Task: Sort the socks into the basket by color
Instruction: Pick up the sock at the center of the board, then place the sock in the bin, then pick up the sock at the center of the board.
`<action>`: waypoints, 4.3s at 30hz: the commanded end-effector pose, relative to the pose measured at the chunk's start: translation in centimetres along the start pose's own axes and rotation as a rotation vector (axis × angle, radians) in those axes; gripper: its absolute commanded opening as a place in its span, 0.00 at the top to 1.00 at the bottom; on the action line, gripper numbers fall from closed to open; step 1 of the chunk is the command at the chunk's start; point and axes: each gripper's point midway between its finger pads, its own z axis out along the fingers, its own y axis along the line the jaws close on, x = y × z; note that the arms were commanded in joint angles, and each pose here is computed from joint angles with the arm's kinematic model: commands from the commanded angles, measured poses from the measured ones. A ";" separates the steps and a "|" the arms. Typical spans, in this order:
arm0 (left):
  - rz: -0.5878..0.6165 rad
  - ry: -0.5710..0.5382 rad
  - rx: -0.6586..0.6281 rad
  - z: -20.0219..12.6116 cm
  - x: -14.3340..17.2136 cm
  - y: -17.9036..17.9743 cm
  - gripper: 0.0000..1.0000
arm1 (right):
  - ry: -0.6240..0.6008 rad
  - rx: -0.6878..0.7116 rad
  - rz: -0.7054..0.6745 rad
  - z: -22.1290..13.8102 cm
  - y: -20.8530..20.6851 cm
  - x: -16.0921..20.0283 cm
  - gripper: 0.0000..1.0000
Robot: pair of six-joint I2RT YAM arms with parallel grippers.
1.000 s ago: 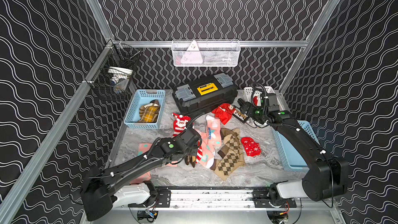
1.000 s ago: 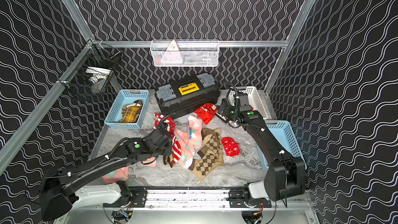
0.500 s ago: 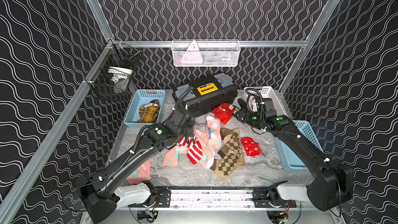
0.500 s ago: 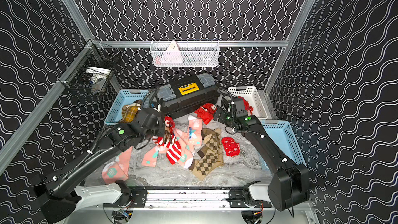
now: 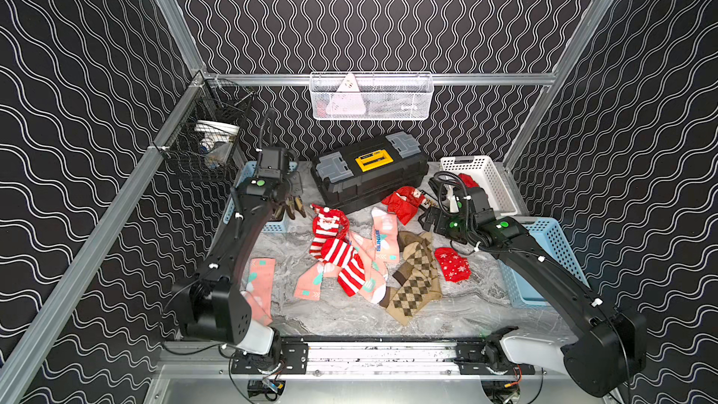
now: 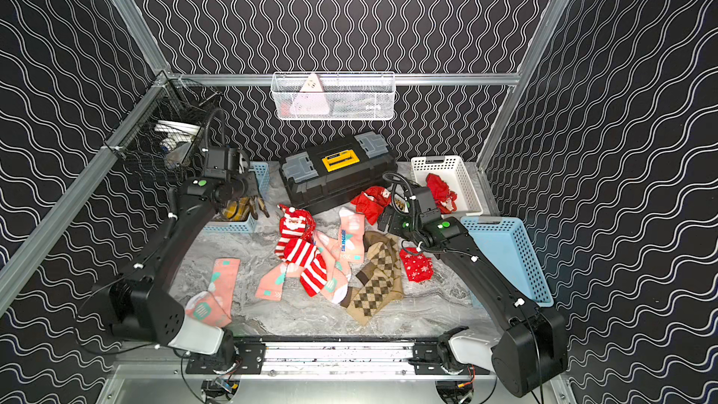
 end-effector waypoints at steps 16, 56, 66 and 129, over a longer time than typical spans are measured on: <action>0.088 -0.138 -0.227 10.8 -5.6 7.1 1.00 | 0.053 0.045 -0.006 1.6 -0.3 1.4 0.00; -0.071 -0.048 0.178 8.5 -4.8 -1.6 0.25 | 0.219 0.310 -0.002 2.0 -5.8 6.8 0.00; 0.030 -0.061 0.390 -0.8 -0.3 -12.8 0.26 | 0.222 0.572 0.082 2.0 -12.0 9.2 0.00; 0.224 0.104 0.635 -14.0 19.9 -19.0 0.28 | -0.364 0.383 0.150 -2.5 -10.0 -15.8 1.00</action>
